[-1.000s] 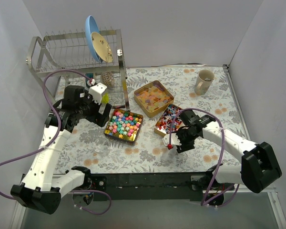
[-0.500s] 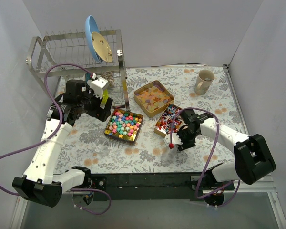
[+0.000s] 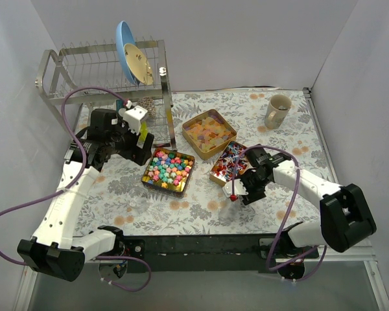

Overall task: Pack the candies
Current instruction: Pick up the spatula from the center of the board.

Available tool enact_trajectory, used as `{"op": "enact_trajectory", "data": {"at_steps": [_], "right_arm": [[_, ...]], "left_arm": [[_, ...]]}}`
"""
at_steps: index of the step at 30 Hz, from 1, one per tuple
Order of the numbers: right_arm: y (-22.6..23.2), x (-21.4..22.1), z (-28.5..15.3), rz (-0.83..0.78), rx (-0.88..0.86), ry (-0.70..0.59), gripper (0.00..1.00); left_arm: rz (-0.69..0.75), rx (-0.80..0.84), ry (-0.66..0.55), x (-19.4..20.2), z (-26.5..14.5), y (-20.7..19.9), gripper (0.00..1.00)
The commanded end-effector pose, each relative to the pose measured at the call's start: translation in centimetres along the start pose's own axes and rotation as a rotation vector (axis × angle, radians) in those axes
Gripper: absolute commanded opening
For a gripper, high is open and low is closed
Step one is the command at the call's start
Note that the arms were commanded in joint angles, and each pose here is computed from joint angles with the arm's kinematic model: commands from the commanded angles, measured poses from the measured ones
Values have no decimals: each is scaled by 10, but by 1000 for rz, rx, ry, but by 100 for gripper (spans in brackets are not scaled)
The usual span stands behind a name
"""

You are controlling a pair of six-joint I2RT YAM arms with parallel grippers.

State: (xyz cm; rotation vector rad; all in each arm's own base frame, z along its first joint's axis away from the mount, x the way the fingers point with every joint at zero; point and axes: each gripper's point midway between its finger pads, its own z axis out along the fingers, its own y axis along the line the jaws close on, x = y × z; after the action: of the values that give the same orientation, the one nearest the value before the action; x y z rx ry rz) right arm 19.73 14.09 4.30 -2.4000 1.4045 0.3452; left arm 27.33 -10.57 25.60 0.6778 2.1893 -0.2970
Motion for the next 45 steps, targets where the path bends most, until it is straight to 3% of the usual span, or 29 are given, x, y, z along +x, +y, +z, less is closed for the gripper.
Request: {"op": "enact_trajectory", "data": {"at_steps": [1, 7, 13, 18, 21, 28, 35, 41, 45], "right_arm": [[-21, 4, 5, 2, 32, 8, 66], [-15, 12, 16, -18, -10, 23, 59], [10, 21, 17, -34, -48, 63, 31], [27, 22, 13, 15, -73, 80, 2], [33, 11, -1, 90, -84, 55, 1], [14, -68, -69, 360, -155, -194, 1], [-8, -117, -88, 587, -236, -413, 1], [-18, -114, -96, 618, -222, -409, 1], [-24, -117, -97, 625, -227, -429, 1]], "left_arm": [[-6, 20, -7, 3, -1, -6, 96], [1, 17, -12, 4, -1, -5, 96], [10, 36, -43, -6, 2, -7, 95], [24, 144, -60, -7, 12, -25, 93], [63, 179, -71, -10, 21, -37, 92], [305, 259, -138, -8, 29, -80, 92], [636, 276, -415, -23, 13, -115, 89], [959, 205, -671, -27, -8, -122, 72], [1142, 286, -742, 0, -3, -142, 63]]}}
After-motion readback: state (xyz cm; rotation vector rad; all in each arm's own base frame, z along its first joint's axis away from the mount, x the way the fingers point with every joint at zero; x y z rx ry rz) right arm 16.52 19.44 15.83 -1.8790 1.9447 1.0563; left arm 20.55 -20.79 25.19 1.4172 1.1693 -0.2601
